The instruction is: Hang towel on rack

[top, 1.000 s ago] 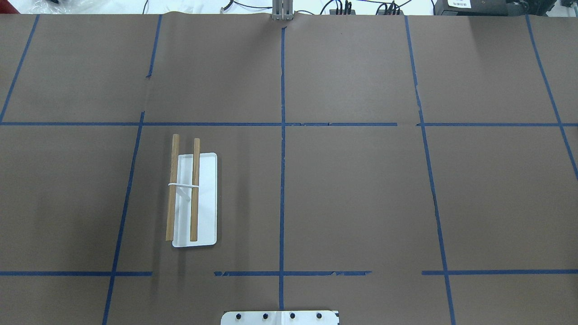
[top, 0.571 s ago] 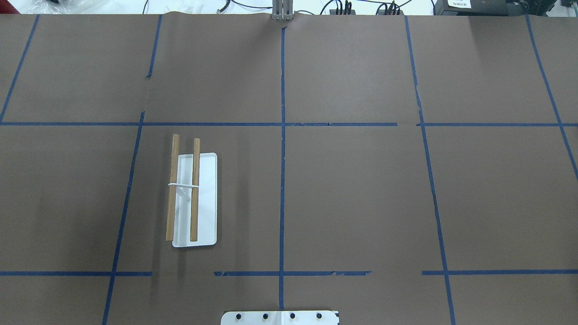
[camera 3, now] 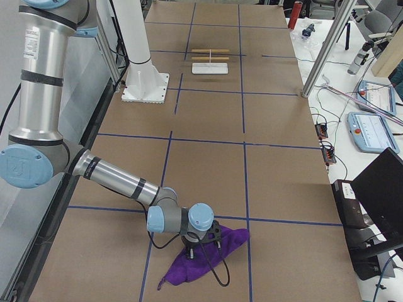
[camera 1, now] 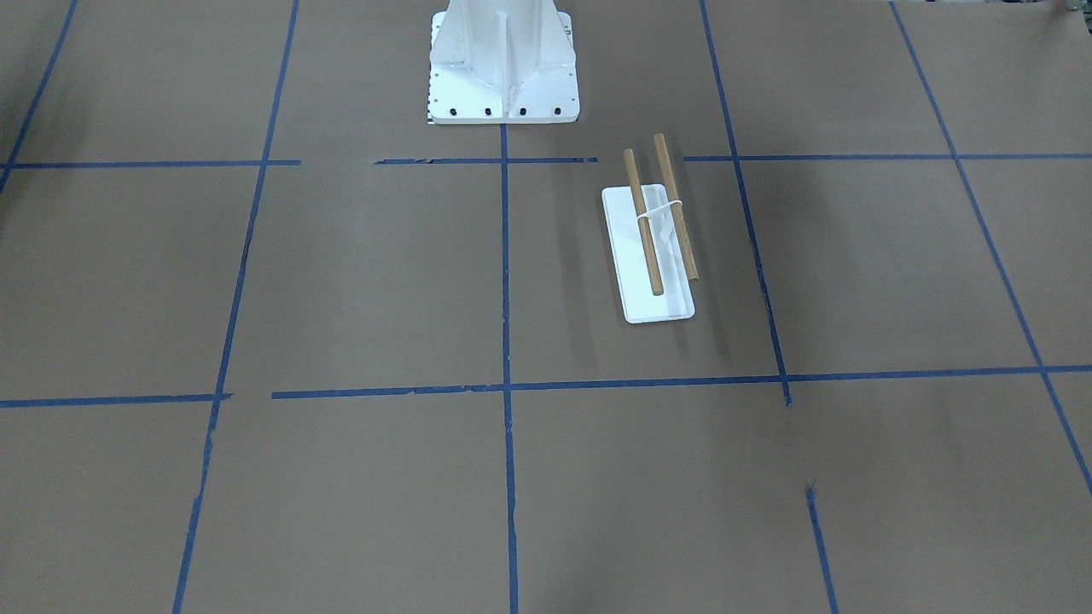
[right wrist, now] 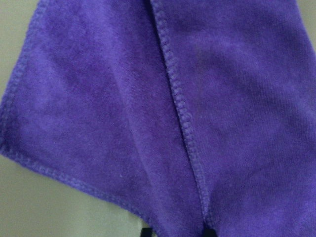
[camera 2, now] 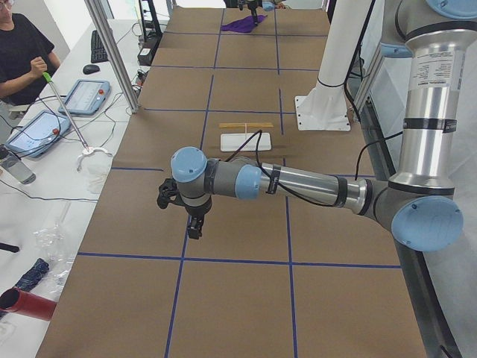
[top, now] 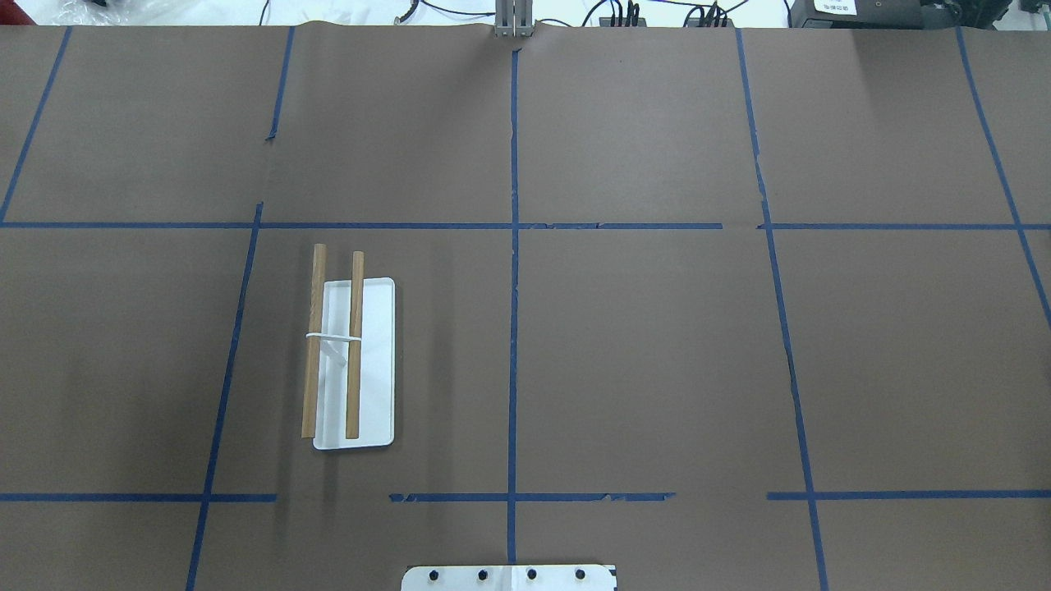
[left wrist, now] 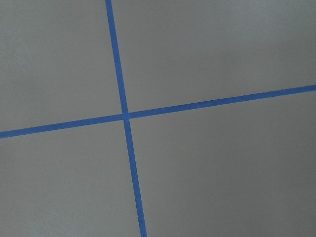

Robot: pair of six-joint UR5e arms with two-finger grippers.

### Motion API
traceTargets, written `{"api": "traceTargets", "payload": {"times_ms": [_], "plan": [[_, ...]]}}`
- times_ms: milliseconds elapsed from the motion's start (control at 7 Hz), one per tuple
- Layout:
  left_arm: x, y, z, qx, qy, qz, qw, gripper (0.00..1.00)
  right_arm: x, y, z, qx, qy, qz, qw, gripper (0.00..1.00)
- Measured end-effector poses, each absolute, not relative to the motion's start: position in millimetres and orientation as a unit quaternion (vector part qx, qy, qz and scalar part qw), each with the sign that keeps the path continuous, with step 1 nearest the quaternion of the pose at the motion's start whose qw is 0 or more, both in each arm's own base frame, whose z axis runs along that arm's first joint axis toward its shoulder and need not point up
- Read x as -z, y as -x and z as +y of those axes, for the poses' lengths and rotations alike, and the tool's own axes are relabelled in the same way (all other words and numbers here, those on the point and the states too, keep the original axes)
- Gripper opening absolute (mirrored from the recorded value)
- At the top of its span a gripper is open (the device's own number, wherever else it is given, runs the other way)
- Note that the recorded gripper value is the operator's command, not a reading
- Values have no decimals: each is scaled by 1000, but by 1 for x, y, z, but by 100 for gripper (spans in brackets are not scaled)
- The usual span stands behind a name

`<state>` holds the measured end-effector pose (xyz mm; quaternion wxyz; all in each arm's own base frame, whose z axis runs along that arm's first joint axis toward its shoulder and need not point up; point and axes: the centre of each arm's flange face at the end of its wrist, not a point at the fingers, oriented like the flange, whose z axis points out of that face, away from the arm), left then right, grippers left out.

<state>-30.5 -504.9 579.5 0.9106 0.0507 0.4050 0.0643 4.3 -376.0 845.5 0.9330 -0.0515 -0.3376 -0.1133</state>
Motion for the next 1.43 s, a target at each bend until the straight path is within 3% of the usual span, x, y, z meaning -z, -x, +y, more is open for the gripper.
{"api": "traceTargets", "payload": {"times_ms": [286,571,1429], "plan": [[-578,31,-505,-65,-52,405,911,100,-839,-3,-382,120,42,-342,931,0],[-571,30,-506,-68,-59,406,910,100,-784,-7,-403,124,-17,-373,919,0],[-468,-2,-551,-43,-114,456,882,100,-488,34,-452,41,-78,-507,857,0]]}}
